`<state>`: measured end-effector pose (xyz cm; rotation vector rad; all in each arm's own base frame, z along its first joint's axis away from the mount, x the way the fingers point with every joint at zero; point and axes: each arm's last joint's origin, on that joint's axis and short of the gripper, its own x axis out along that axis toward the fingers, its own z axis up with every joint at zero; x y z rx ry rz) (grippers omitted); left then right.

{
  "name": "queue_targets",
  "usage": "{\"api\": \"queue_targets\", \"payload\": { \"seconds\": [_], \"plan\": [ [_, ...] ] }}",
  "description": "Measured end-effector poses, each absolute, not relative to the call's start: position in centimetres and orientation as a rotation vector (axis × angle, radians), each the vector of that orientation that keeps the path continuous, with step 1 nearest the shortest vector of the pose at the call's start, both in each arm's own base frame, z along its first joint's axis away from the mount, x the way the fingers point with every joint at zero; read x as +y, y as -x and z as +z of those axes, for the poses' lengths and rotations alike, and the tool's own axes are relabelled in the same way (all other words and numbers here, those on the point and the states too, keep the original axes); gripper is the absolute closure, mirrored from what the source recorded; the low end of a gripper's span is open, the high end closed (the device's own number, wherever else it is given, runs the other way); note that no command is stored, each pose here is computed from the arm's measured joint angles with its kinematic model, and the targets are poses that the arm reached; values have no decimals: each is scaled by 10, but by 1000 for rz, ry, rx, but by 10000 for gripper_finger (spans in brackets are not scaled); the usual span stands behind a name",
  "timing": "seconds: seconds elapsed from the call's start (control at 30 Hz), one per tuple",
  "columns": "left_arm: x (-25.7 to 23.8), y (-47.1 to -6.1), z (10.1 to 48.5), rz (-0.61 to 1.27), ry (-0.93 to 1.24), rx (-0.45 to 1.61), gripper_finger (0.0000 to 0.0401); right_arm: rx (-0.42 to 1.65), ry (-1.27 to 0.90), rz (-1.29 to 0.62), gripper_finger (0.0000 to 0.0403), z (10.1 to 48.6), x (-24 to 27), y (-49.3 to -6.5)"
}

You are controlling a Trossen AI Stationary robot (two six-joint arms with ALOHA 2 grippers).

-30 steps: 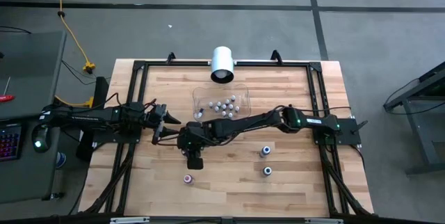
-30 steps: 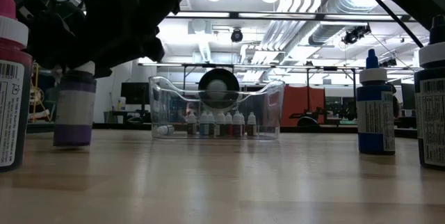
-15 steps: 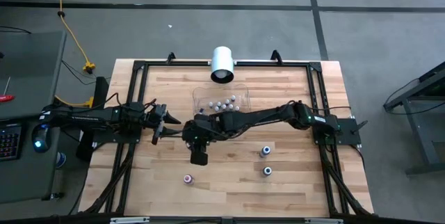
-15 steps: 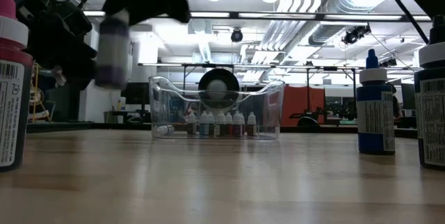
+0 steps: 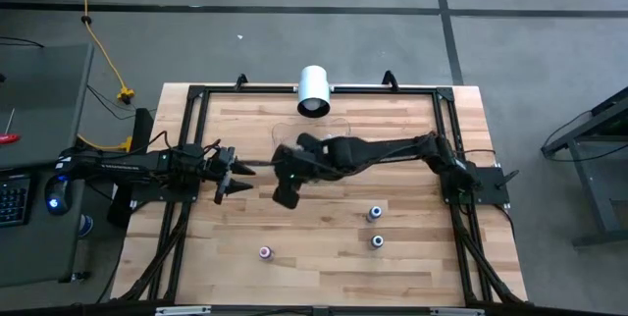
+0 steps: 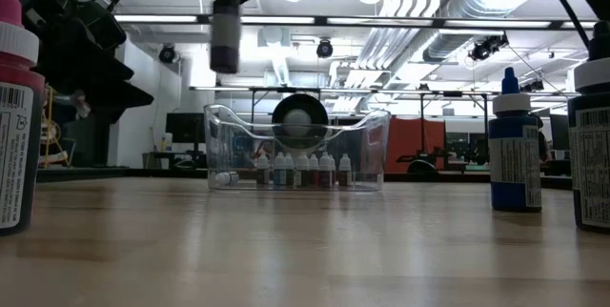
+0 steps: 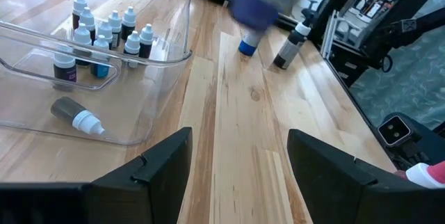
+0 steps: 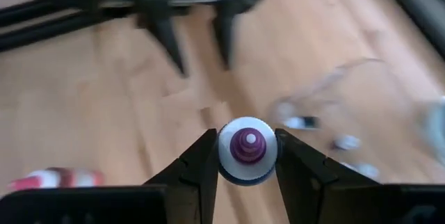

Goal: Pick & Place food coloring
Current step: Put the large purple food coloring bottle into the transparent bin

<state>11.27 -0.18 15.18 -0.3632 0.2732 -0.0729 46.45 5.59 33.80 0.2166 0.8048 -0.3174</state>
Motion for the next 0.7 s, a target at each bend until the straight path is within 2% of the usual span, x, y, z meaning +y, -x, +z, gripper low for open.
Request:
{"api": "queue_targets", "payload": {
  "seconds": [0.43,0.7],
  "plan": [
    [-2,-113,152,-73,363,274,167,886,-267,-704,292,356,30,-421],
    [-2,-113,152,-73,363,274,167,880,-301,-794,292,359,20,-414]
  ]
}}
